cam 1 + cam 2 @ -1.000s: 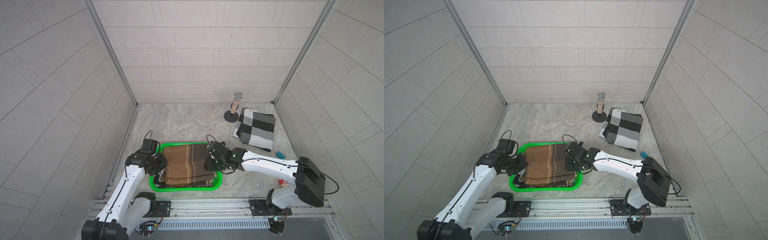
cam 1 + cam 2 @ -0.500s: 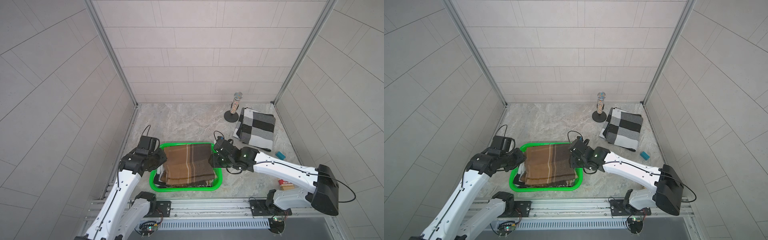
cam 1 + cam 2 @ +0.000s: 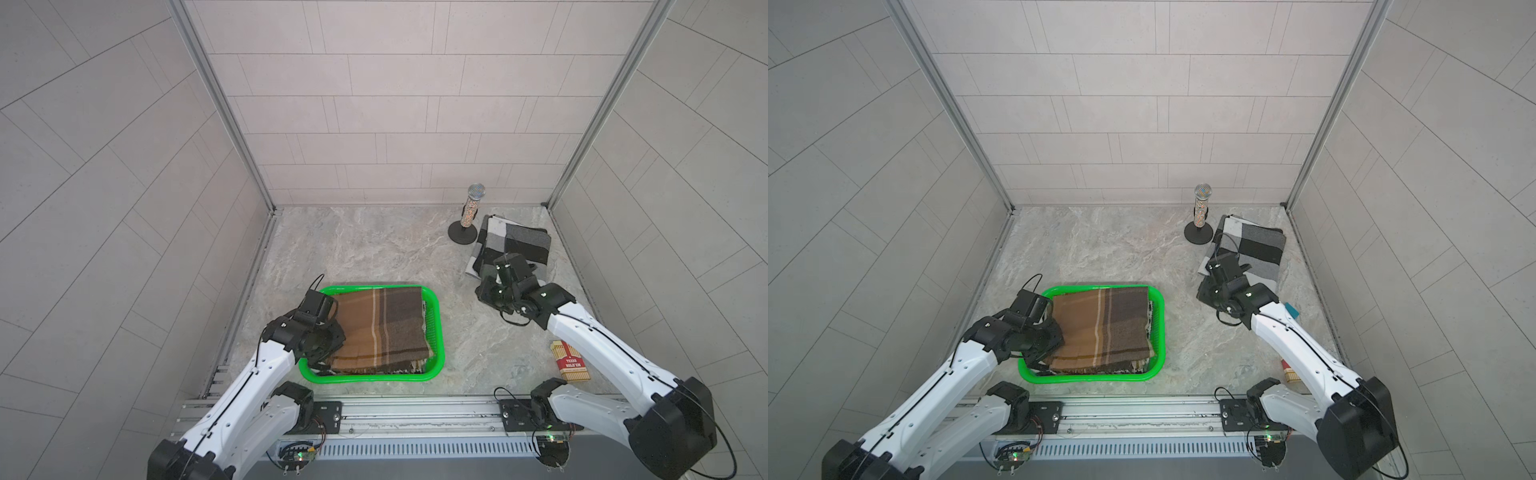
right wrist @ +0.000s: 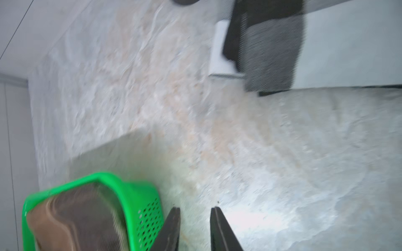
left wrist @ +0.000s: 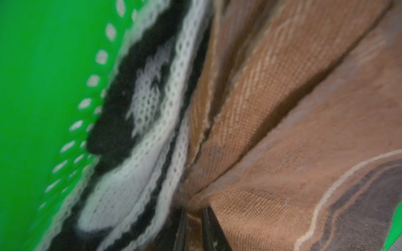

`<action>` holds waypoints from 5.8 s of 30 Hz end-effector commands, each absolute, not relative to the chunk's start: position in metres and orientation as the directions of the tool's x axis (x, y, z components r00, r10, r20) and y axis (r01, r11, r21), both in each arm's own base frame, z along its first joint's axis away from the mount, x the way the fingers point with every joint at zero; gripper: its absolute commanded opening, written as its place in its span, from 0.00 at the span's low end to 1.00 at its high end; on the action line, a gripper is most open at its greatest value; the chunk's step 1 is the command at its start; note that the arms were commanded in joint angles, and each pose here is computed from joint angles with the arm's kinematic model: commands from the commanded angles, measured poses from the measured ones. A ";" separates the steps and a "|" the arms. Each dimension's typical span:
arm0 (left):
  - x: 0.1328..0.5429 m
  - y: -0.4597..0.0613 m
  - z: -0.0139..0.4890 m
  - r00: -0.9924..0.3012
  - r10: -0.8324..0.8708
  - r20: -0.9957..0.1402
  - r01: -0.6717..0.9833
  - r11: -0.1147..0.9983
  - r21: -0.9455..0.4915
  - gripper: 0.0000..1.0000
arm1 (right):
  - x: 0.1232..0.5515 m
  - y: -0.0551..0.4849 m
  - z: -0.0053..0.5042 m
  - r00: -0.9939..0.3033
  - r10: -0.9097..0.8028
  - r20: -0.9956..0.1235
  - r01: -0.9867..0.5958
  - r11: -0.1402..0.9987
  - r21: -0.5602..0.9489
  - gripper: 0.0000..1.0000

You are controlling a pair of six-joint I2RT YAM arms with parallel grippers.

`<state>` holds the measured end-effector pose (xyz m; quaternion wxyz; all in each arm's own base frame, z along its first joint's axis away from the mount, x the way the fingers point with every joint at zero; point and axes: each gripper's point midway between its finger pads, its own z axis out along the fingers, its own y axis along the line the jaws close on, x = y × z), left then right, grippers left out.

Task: Put the folded scarf in the basket
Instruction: Place the scarf in the basket, then move the scarf to the center of the board, then pick up the scarf at the center of the board.

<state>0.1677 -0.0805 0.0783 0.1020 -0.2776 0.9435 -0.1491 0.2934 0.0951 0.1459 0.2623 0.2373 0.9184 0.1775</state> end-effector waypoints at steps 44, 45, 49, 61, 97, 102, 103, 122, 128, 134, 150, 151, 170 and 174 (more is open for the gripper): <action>0.255 -0.138 0.193 -0.818 -0.494 -0.294 -0.224 0.745 -0.628 0.28 | 0.296 0.075 0.026 -0.828 0.557 -0.071 0.496 0.785 0.372 0.29; 0.255 -0.138 0.193 -0.819 -0.493 -0.294 -0.224 0.746 -0.627 0.27 | 0.292 0.077 0.031 -0.831 0.550 -0.085 0.483 0.788 0.382 0.30; 0.259 -0.139 0.198 -0.815 -0.492 -0.306 -0.214 0.746 -0.631 0.27 | 0.300 0.071 0.068 -0.816 0.545 -0.195 0.436 0.800 0.411 0.33; 0.274 -0.156 0.212 -0.848 -0.418 -0.326 -0.134 0.764 -0.631 0.28 | 0.433 0.027 0.073 -0.699 0.688 -0.192 0.561 0.695 0.449 0.32; 0.378 -0.206 0.198 -0.901 -0.226 -0.371 0.027 0.823 -0.567 0.50 | 0.377 0.241 0.055 -0.954 0.216 -0.209 0.082 0.857 0.509 0.31; 0.408 -0.226 0.183 -0.918 -0.094 -0.385 0.136 0.837 -0.530 0.56 | 0.376 0.235 0.093 -0.932 0.219 -0.290 0.037 0.851 0.523 0.39; 0.413 -0.230 0.177 -0.920 -0.068 -0.386 0.159 0.836 -0.525 0.58 | 0.375 0.231 0.102 -0.924 0.227 -0.306 0.036 0.851 0.523 0.41; 0.446 -0.310 0.069 -0.899 0.323 -0.297 0.432 0.766 -0.477 0.73 | 0.258 0.077 0.125 -0.775 0.529 -0.344 0.368 0.822 0.435 0.58; 0.443 -0.329 0.037 -0.878 0.411 -0.245 0.479 0.757 -0.445 0.74 | 0.239 0.064 0.124 -0.764 0.553 -0.333 0.401 0.811 0.426 0.58; 0.431 -0.343 0.026 -0.858 0.466 -0.214 0.509 0.722 -0.469 0.75 | 0.236 0.062 0.129 -0.762 0.553 -0.337 0.398 0.811 0.429 0.58; 0.389 -0.356 0.008 -0.800 0.587 -0.127 0.589 0.726 -0.356 0.56 | 0.216 0.048 0.094 -0.738 0.624 -0.256 0.499 0.760 0.416 0.58; 0.390 -0.357 0.009 -0.806 0.578 -0.129 0.581 0.731 -0.358 0.52 | 0.212 0.046 0.087 -0.736 0.632 -0.242 0.515 0.755 0.406 0.59; 0.420 -0.356 0.039 -0.888 0.423 -0.182 0.459 0.788 -0.410 0.00 | 0.229 0.057 0.037 -0.695 0.715 -0.077 0.566 0.610 0.554 0.74; 0.419 -0.359 0.041 -0.895 0.410 -0.175 0.445 0.786 -0.430 0.00 | 0.228 0.066 0.022 -0.697 0.717 -0.006 0.588 0.576 0.568 0.72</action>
